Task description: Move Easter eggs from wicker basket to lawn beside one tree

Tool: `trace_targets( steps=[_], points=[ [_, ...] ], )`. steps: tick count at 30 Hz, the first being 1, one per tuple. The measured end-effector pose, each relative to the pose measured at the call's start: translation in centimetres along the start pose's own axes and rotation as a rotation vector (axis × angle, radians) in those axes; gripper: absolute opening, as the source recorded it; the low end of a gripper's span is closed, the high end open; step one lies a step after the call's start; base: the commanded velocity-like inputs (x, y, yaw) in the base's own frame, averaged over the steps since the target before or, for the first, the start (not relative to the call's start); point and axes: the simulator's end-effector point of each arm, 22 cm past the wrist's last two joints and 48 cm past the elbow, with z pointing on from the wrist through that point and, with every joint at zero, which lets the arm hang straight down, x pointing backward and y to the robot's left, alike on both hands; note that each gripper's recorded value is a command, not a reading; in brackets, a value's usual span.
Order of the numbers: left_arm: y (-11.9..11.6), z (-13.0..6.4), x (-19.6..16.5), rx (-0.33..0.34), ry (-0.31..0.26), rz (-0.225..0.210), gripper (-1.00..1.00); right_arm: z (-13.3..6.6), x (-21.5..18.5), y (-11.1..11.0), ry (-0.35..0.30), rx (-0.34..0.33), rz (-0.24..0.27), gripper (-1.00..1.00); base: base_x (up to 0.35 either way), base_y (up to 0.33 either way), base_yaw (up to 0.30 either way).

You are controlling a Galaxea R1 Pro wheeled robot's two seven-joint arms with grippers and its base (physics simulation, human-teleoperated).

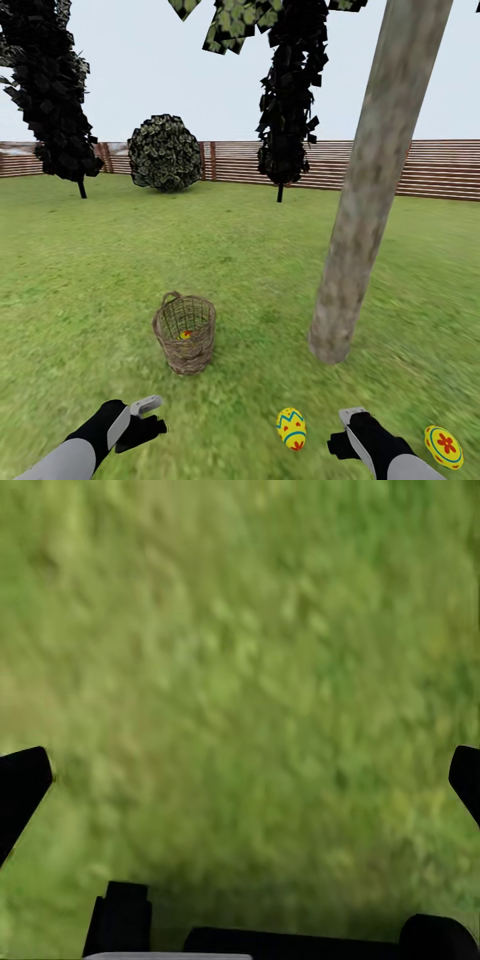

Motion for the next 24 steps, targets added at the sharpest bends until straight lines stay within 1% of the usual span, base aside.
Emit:
trace_targets(
  steps=[11, 19, 24],
  points=[
    [0.2, 0.0, -0.1, -0.003, -0.001, 0.001, 1.00, 0.0, 0.0, 0.0, 0.000, 0.000, 0.000, 1.00, 0.000, 0.346, 0.000],
    [-0.2, -1.4, -0.5, -0.003, 0.000, 0.002, 1.00, -1.4, -0.5, -0.2, 0.001, 0.000, 0.000, 1.00, 0.000, 0.346, 0.000],
    [-0.3, -1.4, -0.5, -0.002, 0.000, 0.002, 1.00, -1.4, -0.5, -0.2, 0.001, 0.000, 0.000, 1.00, 0.000, 0.346, 0.000]
  ],
)
